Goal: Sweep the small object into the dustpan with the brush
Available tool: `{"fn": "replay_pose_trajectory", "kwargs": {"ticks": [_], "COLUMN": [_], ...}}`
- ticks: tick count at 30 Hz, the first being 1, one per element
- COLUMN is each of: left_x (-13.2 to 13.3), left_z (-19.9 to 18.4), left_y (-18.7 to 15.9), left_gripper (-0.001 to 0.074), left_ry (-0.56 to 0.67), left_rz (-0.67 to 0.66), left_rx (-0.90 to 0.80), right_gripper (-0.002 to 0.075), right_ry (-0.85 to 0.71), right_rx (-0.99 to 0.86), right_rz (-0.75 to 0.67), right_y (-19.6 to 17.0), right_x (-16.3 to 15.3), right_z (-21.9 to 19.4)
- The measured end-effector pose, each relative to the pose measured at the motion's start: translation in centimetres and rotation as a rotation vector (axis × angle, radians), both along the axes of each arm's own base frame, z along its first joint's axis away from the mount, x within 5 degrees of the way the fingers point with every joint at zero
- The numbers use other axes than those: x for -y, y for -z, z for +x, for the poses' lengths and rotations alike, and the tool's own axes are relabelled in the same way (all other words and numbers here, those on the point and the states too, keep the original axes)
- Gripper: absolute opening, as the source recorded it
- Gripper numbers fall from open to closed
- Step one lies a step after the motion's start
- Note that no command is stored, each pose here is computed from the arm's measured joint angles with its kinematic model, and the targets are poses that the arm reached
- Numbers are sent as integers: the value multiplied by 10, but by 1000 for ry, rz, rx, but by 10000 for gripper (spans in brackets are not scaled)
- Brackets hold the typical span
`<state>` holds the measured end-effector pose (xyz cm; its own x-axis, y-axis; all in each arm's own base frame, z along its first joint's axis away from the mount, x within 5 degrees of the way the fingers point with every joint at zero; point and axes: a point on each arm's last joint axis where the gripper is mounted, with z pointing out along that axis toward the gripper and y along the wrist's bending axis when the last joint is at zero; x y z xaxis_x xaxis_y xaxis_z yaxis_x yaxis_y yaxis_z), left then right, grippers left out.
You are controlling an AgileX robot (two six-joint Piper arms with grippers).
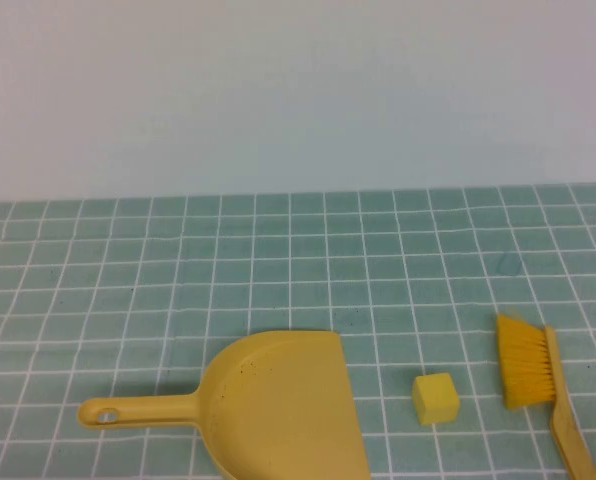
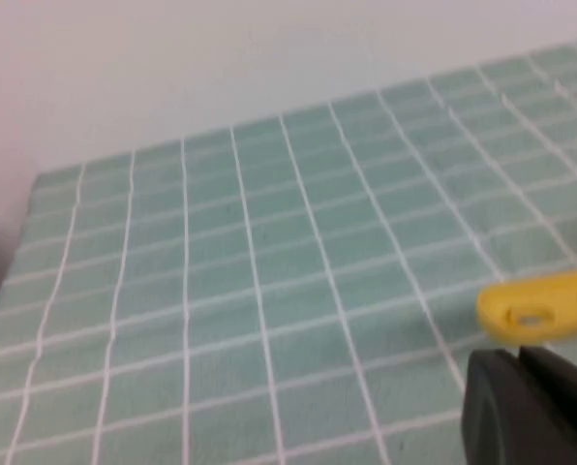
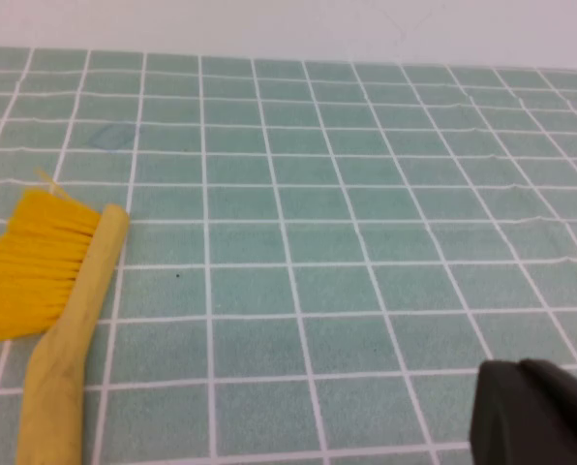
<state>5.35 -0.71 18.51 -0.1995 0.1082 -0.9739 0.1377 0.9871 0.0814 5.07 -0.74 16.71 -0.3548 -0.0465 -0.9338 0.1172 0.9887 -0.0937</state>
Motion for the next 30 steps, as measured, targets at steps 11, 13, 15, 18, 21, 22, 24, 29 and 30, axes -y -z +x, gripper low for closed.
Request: {"fn": "replay_pose_trajectory", "kwargs": {"ticks": [11, 13, 15, 18, 21, 22, 24, 29, 30], "left_x": [0, 0, 0, 0, 0, -1, -2, -11, -13], "left_z": [2, 2, 2, 2, 2, 2, 2, 1, 1], "left_y": [-23, -23, -23, -23, -25, -26, -29, -37, -38], "left_gripper": [-1, -1, -1, -1, -1, -1, -1, -1, -1], "left_ry": [-24, -24, -24, -24, -37, -44, -66, -124, -135], "left_rz": [-279, -279, -279, -280, -434, -520, -762, -1147, -1183], "left_rx": [224, 224, 224, 223, 224, 226, 229, 296, 316], "right_gripper": [-1, -1, -1, -1, -1, -1, -1, -1, -1], "right_ry": [1, -2, -3, -3, 0, 2, 4, 10, 11], "right_rx": [35, 53, 88, 162, 256, 292, 364, 582, 627], "right_rz": [-8, -31, -43, -62, -77, -83, -95, -158, -173], "right_y": [-3, -5, -8, -15, -23, -27, -33, -54, -58], "right_x": [0, 1, 1, 1, 2, 2, 2, 2, 1], "right_z": [1, 2, 2, 4, 5, 5, 5, 3, 2]}}
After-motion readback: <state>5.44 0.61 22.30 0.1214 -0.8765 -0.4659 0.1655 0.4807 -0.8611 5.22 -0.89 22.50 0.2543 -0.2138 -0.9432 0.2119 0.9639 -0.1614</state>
